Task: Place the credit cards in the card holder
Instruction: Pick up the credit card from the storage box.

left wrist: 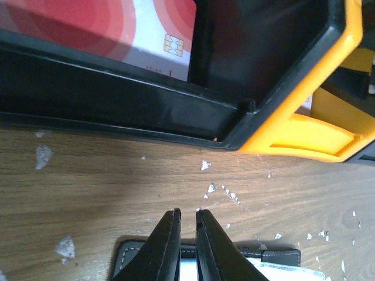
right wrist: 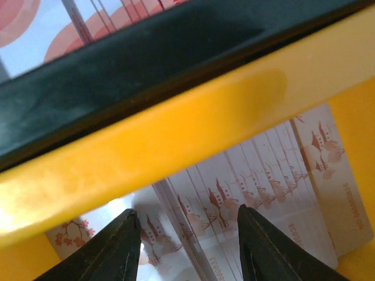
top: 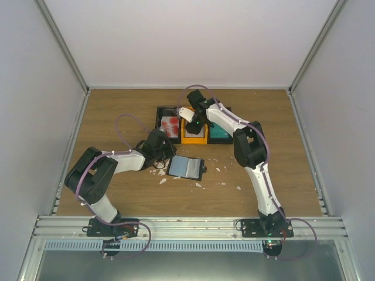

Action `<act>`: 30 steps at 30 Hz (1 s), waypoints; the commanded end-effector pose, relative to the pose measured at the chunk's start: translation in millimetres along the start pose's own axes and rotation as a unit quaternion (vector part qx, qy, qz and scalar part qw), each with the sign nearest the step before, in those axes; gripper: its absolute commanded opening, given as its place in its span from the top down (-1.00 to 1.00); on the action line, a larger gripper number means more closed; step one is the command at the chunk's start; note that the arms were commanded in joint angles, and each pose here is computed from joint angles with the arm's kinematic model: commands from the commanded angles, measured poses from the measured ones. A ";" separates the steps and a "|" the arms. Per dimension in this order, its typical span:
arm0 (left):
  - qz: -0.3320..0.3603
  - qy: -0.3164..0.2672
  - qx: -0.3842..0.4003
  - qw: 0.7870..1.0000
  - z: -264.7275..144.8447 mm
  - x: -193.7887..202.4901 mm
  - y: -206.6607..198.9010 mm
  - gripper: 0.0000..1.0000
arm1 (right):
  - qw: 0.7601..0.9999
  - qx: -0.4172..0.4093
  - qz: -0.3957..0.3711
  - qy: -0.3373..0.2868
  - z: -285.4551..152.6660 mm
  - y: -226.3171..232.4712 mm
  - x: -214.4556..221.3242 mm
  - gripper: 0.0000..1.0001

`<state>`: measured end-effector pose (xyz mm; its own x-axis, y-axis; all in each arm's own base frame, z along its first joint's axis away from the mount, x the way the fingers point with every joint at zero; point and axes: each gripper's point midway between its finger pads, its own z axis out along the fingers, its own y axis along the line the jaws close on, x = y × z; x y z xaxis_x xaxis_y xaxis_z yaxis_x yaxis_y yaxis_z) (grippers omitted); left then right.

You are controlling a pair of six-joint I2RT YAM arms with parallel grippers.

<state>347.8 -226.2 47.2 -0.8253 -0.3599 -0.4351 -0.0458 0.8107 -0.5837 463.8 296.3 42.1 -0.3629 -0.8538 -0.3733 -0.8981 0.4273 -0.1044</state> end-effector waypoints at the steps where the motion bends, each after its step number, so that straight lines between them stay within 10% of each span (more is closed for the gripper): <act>1: -0.006 -0.025 0.002 1.000 2.9 -15.4 -2.4 0.76 | 0.997 -0.037 -0.019 0.068 19.5 13.5 29.4 0.07; 30: 0.034 -0.015 0.032 0.999 29.5 -30.7 -23.9 0.75 | 0.990 -0.128 0.021 0.055 -26.8 65.9 39.4 0.06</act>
<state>367.2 -236.0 35.5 -0.8420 -0.3348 -0.4231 -0.0364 0.8176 -0.5746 421.5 292.1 37.1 -0.3625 -0.8783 -0.3116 -0.9302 0.3618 0.0622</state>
